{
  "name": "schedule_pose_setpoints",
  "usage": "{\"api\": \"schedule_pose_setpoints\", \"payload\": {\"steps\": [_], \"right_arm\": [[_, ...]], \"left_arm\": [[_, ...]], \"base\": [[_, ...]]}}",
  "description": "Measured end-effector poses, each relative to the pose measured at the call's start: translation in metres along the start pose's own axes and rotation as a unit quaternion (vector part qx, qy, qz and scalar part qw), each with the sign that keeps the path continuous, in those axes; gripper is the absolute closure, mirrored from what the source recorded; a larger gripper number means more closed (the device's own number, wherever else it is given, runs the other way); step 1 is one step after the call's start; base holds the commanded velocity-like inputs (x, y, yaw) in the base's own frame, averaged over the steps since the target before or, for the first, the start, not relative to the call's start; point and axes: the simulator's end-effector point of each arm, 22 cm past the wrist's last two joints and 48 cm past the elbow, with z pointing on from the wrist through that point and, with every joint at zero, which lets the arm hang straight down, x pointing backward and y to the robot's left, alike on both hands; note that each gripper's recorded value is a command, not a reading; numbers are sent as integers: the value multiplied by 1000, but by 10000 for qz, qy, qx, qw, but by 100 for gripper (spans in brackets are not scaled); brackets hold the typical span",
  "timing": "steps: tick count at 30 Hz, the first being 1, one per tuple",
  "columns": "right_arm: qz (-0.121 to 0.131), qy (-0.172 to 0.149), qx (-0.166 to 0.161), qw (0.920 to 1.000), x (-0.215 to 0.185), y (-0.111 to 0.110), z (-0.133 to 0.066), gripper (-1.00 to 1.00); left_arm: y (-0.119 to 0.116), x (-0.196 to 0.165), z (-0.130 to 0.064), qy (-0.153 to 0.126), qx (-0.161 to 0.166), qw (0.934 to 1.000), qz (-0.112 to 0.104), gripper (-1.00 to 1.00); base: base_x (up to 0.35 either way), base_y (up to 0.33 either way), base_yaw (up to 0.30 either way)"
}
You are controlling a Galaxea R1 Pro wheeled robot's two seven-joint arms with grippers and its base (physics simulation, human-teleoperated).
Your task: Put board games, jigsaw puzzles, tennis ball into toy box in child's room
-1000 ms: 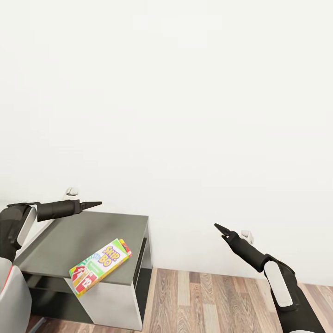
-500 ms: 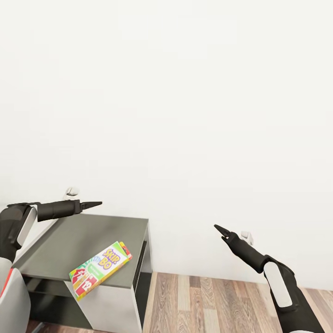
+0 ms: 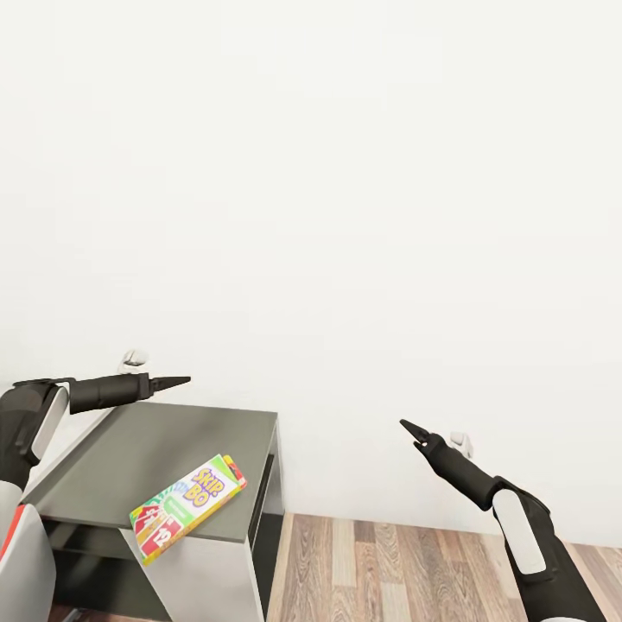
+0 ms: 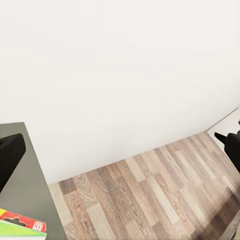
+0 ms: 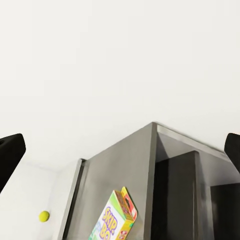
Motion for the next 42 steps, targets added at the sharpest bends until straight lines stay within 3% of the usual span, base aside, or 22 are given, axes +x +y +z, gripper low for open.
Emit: {"api": "schedule_pose_setpoints", "payload": {"steps": [6,14,27,31,34,38,42], "right_arm": [[9,2,50,10000,0,-3,0,-100],[247,114,317,9991,25,-33,4,-100],[653,664,746,9929,100,-53,29,-100],[821,843,878,9892,121,-44,50,-100],[789,1243,1054,9835,154,-35,68,-100],[727,1450,1144,9801,169,-31,76,-100],[756,1542,1135,9786,182,-24,81,-100]], "left_arm": [[0,0,0,-4,2,10000,-1,-100],[-5,0,0,-6,112,9999,-9,-100],[-52,1,-3,15,1174,9931,13,-100],[-63,7,1,132,1370,9905,3,-100],[-71,15,6,267,1513,9881,-7,-100],[-76,18,8,324,1609,9864,-47,-100],[-90,24,24,332,1833,9824,-138,-100]], "base": [[-27,13,0],[-204,107,0],[-55,8,0],[-1,0,0],[0,0,0],[0,2,0],[0,151,0]]}}
